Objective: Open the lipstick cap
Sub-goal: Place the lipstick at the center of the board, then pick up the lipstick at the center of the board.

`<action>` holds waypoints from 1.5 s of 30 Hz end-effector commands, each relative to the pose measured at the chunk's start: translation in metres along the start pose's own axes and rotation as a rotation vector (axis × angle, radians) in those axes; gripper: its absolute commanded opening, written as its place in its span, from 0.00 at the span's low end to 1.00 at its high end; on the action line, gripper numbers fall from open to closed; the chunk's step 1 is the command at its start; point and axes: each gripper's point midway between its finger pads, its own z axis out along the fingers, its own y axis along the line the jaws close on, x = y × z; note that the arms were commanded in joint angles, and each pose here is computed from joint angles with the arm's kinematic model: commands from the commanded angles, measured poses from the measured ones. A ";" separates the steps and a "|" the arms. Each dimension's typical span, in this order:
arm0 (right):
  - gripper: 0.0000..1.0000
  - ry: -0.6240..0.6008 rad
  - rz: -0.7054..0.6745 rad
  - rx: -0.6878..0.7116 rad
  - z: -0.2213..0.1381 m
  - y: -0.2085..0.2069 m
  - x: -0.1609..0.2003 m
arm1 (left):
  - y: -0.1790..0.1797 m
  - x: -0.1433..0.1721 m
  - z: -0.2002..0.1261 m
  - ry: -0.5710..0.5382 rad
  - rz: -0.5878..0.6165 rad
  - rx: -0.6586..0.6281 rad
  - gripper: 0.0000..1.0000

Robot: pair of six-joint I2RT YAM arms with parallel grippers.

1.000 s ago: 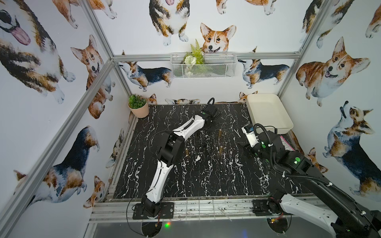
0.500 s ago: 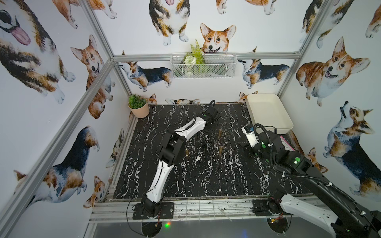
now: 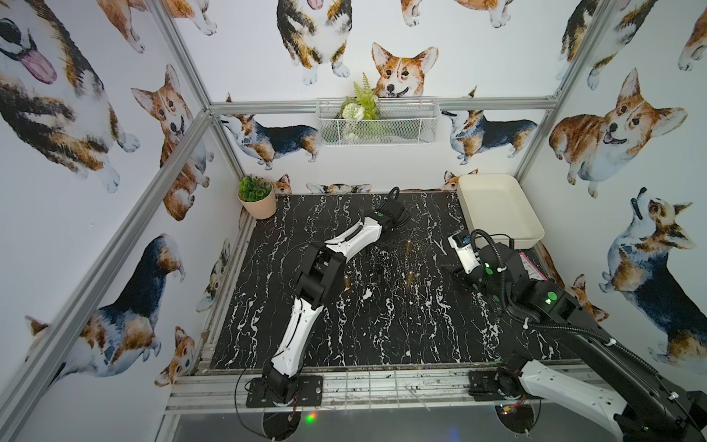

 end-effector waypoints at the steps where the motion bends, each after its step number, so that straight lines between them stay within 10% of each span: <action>1: 0.56 -0.031 0.011 -0.004 0.001 0.001 -0.007 | 0.001 -0.004 -0.009 -0.013 0.010 -0.013 0.48; 26: 0.56 -0.092 0.054 -0.025 -0.014 0.002 -0.027 | -0.036 -0.041 -0.157 -0.065 0.016 0.265 0.62; 45: 0.56 -0.095 0.188 0.124 -0.029 -0.029 -0.005 | -0.112 -0.017 -0.137 0.038 0.096 0.389 0.65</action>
